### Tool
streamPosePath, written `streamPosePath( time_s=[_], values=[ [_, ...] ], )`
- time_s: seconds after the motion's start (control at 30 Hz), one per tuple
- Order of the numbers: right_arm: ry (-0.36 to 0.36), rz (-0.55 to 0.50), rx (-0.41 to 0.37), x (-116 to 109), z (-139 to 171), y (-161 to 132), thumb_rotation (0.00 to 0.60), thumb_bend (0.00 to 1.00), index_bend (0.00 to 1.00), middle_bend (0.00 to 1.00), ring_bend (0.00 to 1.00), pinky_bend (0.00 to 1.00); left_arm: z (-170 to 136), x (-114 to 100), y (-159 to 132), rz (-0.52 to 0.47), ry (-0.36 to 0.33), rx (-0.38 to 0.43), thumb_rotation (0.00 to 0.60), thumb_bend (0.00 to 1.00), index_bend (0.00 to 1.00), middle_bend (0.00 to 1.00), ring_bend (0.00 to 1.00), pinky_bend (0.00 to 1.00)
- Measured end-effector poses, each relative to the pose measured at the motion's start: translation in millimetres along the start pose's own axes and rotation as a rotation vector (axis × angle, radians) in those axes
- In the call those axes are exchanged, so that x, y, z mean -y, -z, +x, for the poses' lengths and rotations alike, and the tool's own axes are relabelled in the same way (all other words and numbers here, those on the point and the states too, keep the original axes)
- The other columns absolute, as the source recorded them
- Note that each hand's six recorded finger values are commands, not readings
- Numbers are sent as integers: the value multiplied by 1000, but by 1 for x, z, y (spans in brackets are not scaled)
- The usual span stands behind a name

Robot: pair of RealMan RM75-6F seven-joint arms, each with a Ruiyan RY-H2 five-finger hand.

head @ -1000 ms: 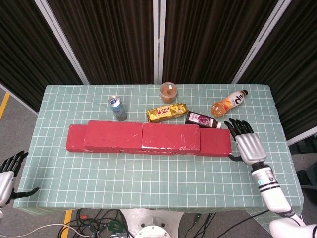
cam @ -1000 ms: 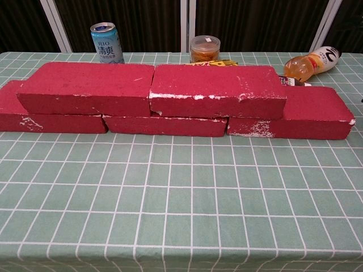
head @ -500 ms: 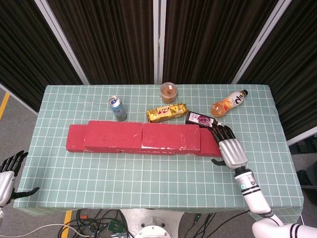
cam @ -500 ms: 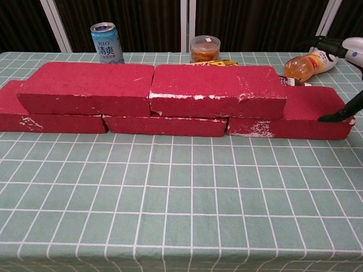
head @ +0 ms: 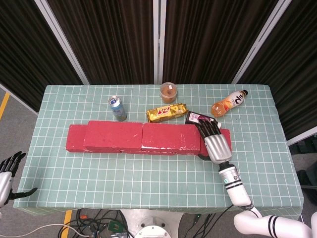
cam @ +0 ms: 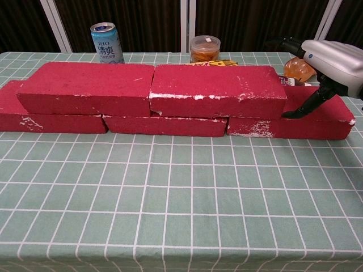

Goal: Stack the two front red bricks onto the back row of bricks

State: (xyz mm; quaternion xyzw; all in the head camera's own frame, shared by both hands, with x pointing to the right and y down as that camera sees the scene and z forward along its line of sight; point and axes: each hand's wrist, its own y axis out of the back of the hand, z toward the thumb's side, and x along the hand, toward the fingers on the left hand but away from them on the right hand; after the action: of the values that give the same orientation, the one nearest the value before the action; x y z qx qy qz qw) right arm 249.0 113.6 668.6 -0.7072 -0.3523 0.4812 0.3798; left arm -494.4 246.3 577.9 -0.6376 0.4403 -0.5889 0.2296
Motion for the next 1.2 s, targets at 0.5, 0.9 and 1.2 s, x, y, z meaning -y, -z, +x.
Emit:
streamPosePath(
  time_s=[0.5,0.9,1.2],
  values=[
    [-11,-14,-5,-2,-16,-14,600,0,0,0,0,0,0,0,0,0,3,5,600,0,0,0,0,0],
    [34,-39,-35,-30,8,-11,600,0,0,0,0,0,0,-5,-1,-2,-11,8,600,0,0,0,0,0],
    [27,81,4,-76,56,25,600,0,0,0,0,0,0,-15,-11,-7,-72,63,600,0,0,0,0,0]
  ],
)
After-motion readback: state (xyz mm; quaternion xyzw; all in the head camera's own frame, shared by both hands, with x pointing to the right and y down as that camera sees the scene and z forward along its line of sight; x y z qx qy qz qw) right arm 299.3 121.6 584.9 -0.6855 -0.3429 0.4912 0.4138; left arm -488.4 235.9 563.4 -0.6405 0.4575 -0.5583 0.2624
